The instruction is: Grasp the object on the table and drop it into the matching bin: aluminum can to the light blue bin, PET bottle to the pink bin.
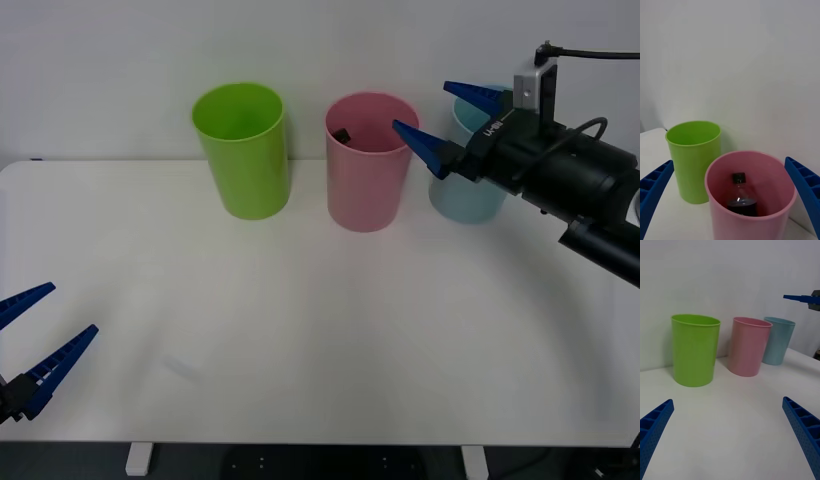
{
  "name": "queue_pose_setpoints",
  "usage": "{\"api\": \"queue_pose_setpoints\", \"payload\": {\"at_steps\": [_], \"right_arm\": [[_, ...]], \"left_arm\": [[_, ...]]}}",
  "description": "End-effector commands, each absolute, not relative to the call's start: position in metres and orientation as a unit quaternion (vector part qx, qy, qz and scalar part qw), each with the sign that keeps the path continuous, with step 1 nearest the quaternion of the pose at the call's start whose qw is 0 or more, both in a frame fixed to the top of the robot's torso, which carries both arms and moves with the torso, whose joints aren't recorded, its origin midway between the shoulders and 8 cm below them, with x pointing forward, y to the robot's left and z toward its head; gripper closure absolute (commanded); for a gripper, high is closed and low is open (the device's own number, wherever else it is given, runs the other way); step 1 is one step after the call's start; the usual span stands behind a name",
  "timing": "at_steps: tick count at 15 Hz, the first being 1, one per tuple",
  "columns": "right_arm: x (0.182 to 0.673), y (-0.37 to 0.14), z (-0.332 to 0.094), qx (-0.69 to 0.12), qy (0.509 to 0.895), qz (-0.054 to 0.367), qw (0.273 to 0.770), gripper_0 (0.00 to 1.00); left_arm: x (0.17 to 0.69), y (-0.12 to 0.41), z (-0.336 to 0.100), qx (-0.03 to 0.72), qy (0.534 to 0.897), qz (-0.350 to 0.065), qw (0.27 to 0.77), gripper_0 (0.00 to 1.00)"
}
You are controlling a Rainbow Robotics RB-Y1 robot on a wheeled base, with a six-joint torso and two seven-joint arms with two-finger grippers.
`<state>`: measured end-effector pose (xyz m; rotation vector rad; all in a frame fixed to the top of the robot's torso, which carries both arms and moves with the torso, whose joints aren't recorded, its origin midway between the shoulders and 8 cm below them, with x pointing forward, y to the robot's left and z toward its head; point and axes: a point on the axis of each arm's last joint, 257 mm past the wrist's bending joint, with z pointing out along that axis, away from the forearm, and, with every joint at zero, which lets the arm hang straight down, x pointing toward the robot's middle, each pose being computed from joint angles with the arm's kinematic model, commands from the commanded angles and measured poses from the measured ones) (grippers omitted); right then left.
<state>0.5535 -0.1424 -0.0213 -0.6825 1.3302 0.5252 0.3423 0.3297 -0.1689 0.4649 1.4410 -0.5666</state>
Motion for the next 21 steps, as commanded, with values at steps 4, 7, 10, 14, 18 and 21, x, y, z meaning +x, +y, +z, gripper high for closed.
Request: {"api": "queue_pose_setpoints", "payload": {"at_steps": [4,7,10,14,18,21], "right_arm": [[0.501,-0.179,-0.049,-0.338,0.604,0.233,0.683,0.0],[0.48,-0.206,-0.067,-0.361,0.603,0.21,0.68,0.0],[0.461,-0.234,-0.091,-0.382,0.608,0.177,0.673,0.0],[0.433,-0.265,-0.116,-0.376,0.627,0.176,0.659,0.0],[0.407,-0.292,-0.137,-0.356,0.649,0.175,0.65,0.0],[0.393,-0.312,-0.15,-0.343,0.664,0.162,0.644,0.0]], "left_arm": [[0.342,0.33,-0.169,0.208,0.645,-0.253,0.691,0.0],[0.342,0.33,-0.169,0.208,0.645,-0.253,0.691,0.0],[0.342,0.33,-0.169,0.208,0.645,-0.253,0.691,0.0],[0.342,0.33,-0.169,0.208,0.645,-0.253,0.691,0.0],[0.342,0.33,-0.169,0.208,0.645,-0.253,0.691,0.0],[0.342,0.33,-0.169,0.208,0.645,-0.253,0.691,0.0]]}}
